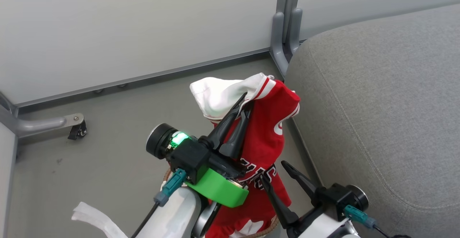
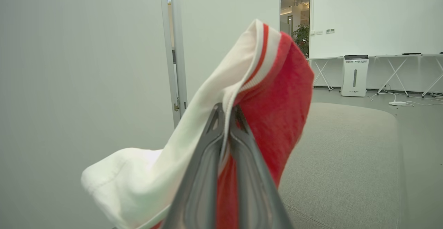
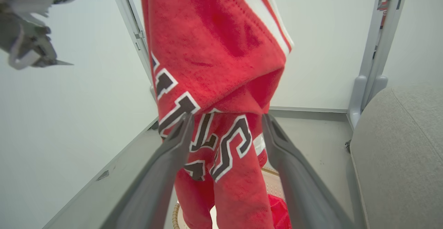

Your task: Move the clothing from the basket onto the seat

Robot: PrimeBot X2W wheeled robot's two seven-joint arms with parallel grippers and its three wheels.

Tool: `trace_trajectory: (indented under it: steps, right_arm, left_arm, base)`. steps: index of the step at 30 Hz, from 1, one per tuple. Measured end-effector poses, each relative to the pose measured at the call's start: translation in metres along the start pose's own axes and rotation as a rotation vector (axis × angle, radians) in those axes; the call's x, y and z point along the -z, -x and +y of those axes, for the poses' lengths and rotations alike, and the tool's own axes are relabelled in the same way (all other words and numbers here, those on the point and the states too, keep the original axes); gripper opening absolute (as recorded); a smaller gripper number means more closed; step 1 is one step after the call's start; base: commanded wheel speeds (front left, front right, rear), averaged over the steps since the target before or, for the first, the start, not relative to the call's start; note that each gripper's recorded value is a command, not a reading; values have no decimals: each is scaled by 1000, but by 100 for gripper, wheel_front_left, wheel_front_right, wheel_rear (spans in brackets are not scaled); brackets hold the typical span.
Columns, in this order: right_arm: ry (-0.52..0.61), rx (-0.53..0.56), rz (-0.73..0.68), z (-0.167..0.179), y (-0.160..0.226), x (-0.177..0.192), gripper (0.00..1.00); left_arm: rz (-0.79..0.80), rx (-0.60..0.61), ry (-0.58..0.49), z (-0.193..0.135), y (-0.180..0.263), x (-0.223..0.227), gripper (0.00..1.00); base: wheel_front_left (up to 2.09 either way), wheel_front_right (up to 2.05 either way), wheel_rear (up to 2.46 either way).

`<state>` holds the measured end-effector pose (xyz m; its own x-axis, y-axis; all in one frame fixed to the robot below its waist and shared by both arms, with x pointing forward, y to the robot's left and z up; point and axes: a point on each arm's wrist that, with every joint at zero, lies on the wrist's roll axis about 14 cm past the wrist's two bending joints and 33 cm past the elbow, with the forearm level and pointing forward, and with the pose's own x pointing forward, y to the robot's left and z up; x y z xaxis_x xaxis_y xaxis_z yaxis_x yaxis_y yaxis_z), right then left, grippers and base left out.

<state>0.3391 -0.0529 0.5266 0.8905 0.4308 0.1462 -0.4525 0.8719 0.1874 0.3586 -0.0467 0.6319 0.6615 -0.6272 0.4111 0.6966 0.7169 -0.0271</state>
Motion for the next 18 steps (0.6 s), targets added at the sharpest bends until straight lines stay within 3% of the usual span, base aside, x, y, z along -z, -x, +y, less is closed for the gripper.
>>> trace_trajectory:
  steps: [7, 13, 14, 15, 16, 18]
  right_arm:
    - [76, -38, 73, -6, -12, 17, 100]
    - [75, -60, 159, -6, -13, 42, 100]
    - [72, -67, 171, -4, -12, 46, 82]
    - [71, -76, 183, -2, -12, 49, 38]
    - [67, -78, 187, -1, -12, 50, 5]
    - [56, -87, 188, 2, -13, 51, 0]
  left_arm:
    - [-15, 46, 20, -12, -9, -4, 0]
    - [-28, 65, 23, -18, -13, -9, 0]
    - [-28, 67, 24, -19, -13, -9, 0]
    - [-27, 67, 23, -19, -13, -9, 0]
    - [-26, 65, 22, -18, -13, -9, 0]
    - [-18, 56, 17, -16, -13, -6, 0]
  base:
    - [0, 0, 0]
    - [0, 0, 0]
    - [0, 0, 0]
    - [0, 0, 0]
    - [0, 0, 0]
    - [0, 0, 0]
